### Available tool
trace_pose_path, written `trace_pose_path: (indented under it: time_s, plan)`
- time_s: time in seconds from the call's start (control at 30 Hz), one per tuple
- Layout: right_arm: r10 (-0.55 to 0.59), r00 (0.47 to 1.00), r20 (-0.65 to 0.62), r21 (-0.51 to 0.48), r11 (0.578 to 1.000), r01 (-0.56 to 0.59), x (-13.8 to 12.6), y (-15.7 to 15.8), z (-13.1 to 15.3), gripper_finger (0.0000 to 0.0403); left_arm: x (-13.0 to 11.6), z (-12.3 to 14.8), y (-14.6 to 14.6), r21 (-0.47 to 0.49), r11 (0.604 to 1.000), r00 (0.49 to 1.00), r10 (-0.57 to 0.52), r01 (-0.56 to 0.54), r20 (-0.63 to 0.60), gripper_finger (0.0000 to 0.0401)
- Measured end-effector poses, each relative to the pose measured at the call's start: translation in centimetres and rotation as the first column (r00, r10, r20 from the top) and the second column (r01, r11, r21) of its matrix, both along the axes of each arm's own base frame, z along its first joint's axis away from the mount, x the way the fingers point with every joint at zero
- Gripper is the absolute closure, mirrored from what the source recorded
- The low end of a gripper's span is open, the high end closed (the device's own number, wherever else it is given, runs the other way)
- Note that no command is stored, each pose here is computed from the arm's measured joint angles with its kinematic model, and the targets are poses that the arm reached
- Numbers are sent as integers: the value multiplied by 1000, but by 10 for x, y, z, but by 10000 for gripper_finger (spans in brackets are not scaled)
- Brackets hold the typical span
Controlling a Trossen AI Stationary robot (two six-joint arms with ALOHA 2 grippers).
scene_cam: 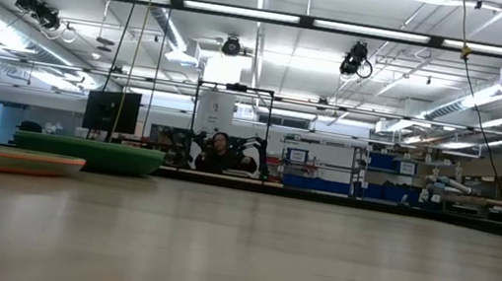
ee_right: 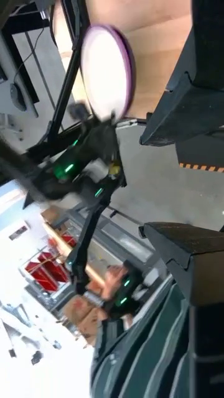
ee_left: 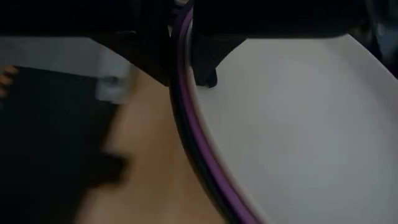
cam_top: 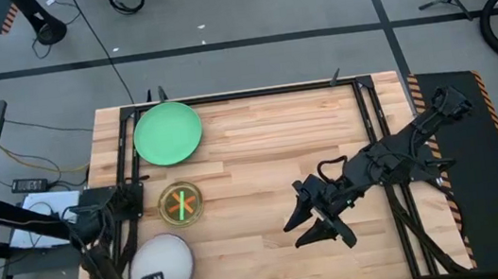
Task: Stack plastic plates
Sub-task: Stack the bottom stacked plates on top of the light green plate
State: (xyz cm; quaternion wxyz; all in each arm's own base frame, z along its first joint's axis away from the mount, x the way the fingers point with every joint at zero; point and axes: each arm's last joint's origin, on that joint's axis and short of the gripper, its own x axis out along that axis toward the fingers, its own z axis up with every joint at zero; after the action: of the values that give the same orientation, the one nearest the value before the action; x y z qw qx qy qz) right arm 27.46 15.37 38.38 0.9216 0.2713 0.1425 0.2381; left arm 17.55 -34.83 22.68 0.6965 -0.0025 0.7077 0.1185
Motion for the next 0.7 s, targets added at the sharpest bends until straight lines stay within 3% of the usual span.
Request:
trace_pose_path:
  time_s: [0.1, 0.27, 0.4, 0.5, 0.7]
  plan:
    - [2, 1000, -6, -48, 999, -2, 4, -8, -3, 186, 11, 43, -3, -41, 997, 989, -60, 67, 135, 357]
    - [-52, 998, -24, -133, 990, 49, 16, -27, -11, 186, 38, 90, 28, 9, 996, 932, -84, 87, 353, 357]
    - [-95, 993, -74, -160, 984, 82, 30, -46, -22, 186, 69, 104, 86, 116, 990, 922, -116, 78, 369, 352]
    - [-86, 990, -113, -140, 988, 70, 35, -61, -26, 184, 88, 106, 139, 183, 979, 943, -139, 85, 303, 354]
    - [37, 988, -147, -79, 996, -49, 37, -83, -25, 183, 101, 96, 242, 255, 967, 986, -55, 13, 159, 354]
